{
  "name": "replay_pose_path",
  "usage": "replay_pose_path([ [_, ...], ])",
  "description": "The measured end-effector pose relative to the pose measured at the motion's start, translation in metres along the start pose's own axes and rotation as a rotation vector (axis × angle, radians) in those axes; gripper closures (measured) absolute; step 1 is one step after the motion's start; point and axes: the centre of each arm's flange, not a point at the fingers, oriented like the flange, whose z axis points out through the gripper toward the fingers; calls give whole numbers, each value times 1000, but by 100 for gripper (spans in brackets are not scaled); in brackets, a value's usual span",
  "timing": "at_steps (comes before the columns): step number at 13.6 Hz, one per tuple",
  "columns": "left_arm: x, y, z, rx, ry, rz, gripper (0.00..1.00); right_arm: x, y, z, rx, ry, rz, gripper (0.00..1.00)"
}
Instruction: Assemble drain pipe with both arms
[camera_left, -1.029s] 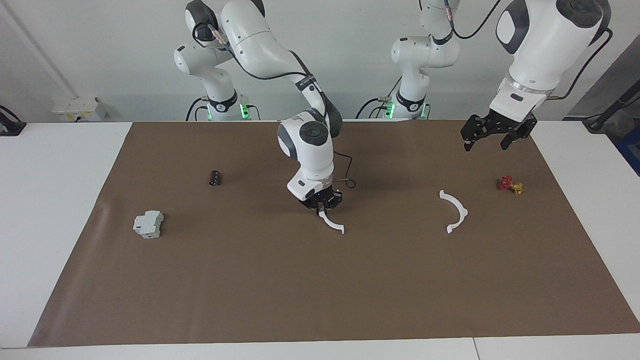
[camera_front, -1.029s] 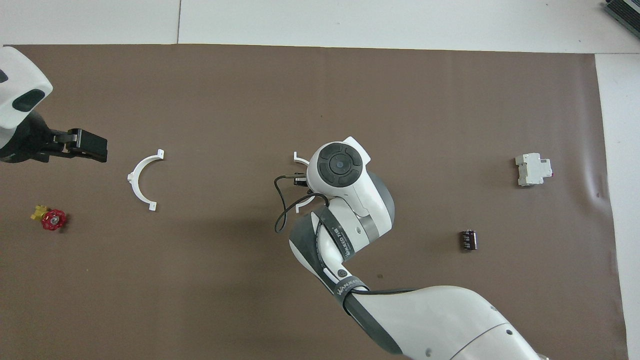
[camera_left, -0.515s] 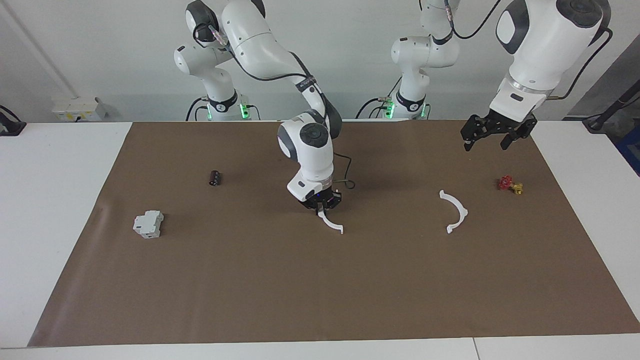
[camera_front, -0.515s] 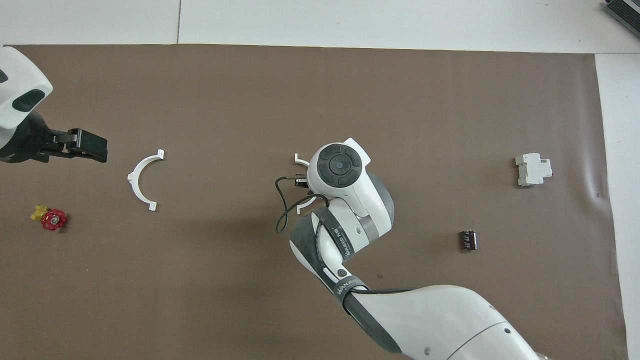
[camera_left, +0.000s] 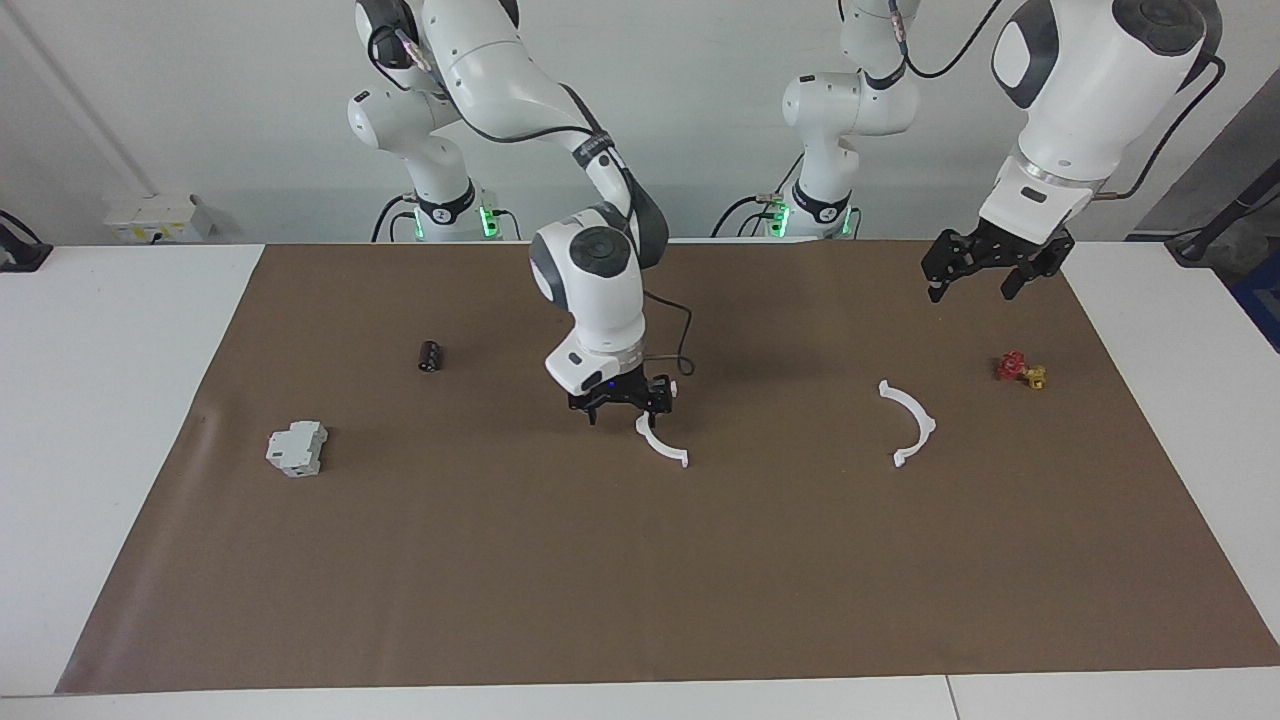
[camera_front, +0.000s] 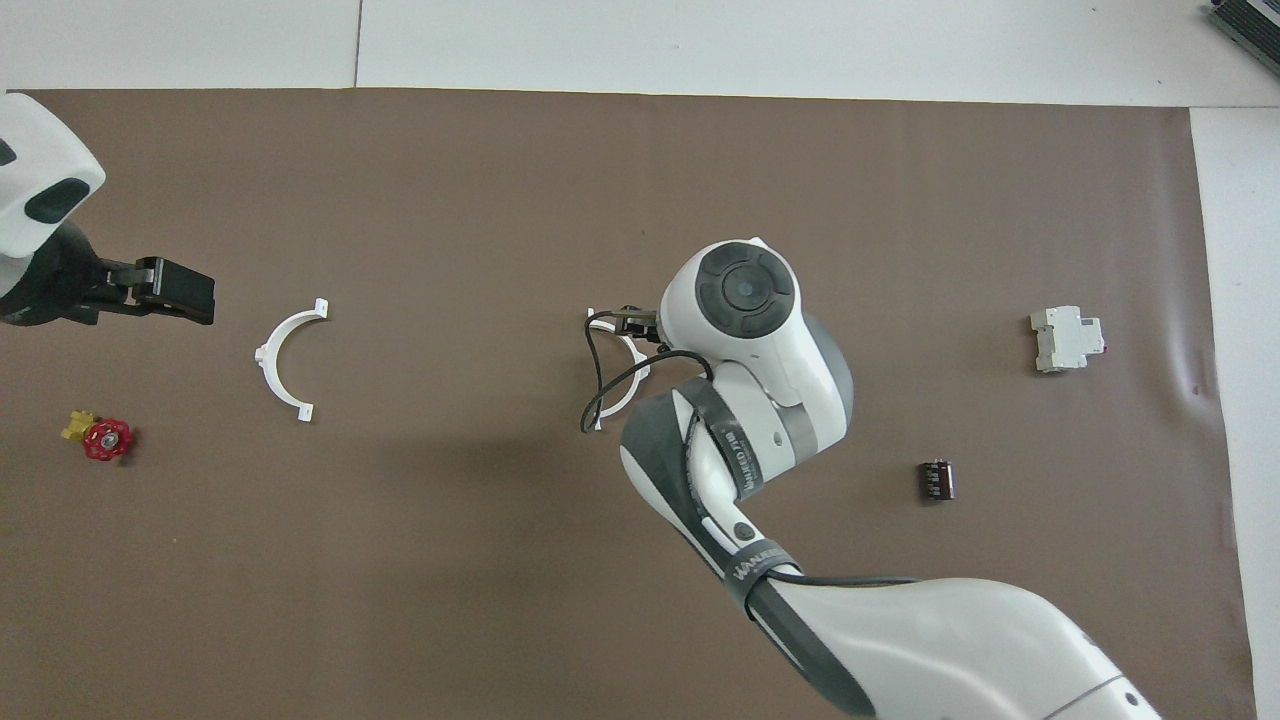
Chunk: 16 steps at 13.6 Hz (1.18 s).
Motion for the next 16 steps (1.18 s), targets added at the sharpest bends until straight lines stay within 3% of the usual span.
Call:
replay_pose_path([
  [5, 0, 0, 0, 0, 0, 0, 0, 69, 155, -85, -59, -2, -12, 0],
  [8, 0, -7, 1, 0, -2, -14, 0, 77, 229, -107, -102, -79, -33, 0],
  [9, 1, -14, 4, -1, 12, -27, 0, 77, 247, -113, -107, -104, -40, 0],
  [12, 10, -37, 39, -5, 188, -65, 0, 77, 300, -138, -101, -132, -71, 0],
  [16, 16, -55, 104, -3, 226, -96, 0, 66, 348, -168, -97, -169, -94, 0],
])
